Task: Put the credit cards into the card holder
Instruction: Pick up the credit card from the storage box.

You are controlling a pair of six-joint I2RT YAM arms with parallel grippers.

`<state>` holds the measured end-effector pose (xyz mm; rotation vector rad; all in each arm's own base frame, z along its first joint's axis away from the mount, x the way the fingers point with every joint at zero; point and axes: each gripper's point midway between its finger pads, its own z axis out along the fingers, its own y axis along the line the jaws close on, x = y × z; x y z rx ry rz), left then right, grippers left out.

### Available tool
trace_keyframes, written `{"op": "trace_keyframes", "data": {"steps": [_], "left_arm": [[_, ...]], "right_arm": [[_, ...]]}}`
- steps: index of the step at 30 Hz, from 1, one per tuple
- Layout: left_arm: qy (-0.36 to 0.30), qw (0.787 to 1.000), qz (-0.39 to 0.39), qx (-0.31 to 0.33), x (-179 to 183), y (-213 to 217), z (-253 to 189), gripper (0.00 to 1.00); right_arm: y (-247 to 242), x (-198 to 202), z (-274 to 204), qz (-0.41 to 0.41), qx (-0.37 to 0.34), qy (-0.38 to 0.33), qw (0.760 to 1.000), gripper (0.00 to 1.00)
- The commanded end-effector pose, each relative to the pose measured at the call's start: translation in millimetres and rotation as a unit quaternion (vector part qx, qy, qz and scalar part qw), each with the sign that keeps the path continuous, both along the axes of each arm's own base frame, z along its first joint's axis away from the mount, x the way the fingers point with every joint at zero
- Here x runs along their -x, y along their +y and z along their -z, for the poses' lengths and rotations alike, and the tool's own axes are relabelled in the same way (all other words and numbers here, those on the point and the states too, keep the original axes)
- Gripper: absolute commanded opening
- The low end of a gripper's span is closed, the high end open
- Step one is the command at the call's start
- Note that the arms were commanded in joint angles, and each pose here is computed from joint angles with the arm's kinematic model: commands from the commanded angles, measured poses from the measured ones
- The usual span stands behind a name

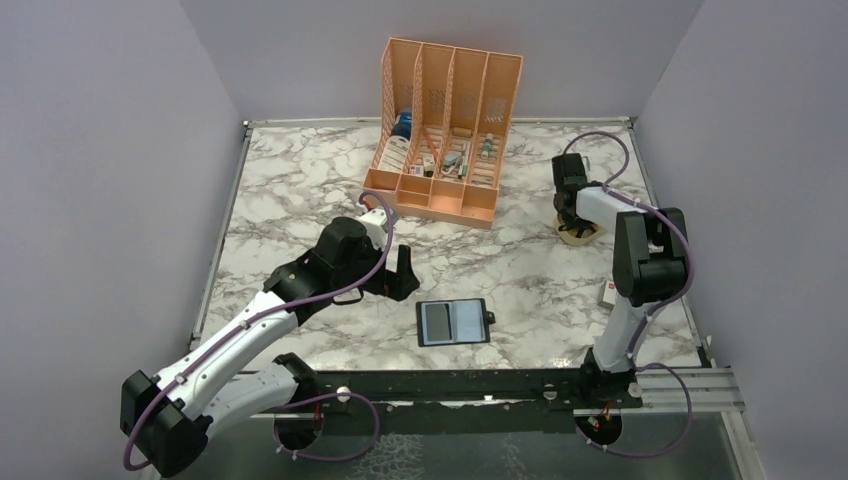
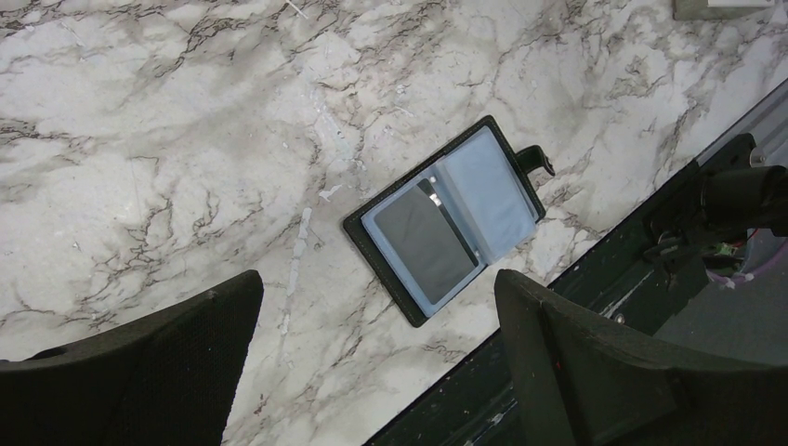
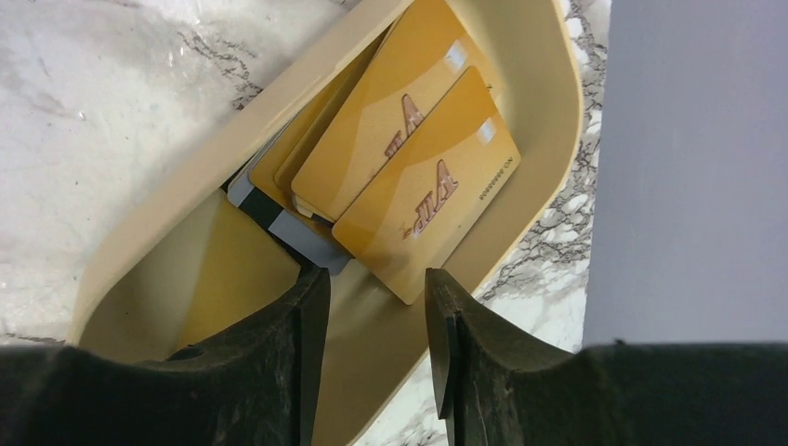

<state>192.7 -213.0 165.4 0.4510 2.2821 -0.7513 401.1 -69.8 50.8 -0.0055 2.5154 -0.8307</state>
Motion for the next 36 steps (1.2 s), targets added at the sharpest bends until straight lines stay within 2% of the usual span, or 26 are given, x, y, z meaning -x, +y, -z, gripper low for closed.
{"op": "trace_keyframes", "data": {"steps": [1, 18, 30, 36], "left_arm": [[-0.015, 1.000, 0.013, 0.017, 1, -3, -12, 0.99], [-0.019, 1.000, 0.009, 0.013, -1, -2, -12, 0.99], [-0.023, 1.000, 0.009, 0.016, 0, -1, -15, 0.99], [-0.025, 1.000, 0.009, 0.017, 0, -1, -15, 0.99]], "right_arm": [[-7, -3, 7, -0.002, 0.020, 0.022, 1.000, 0.43], [-13, -12, 20, -0.022, 0.053, 0.052, 0.997, 0.40], [-16, -15, 3, -0.021, 0.064, 0.034, 0.997, 0.24], [-17, -15, -8, -0.017, 0.071, 0.025, 0.997, 0.12]]}}
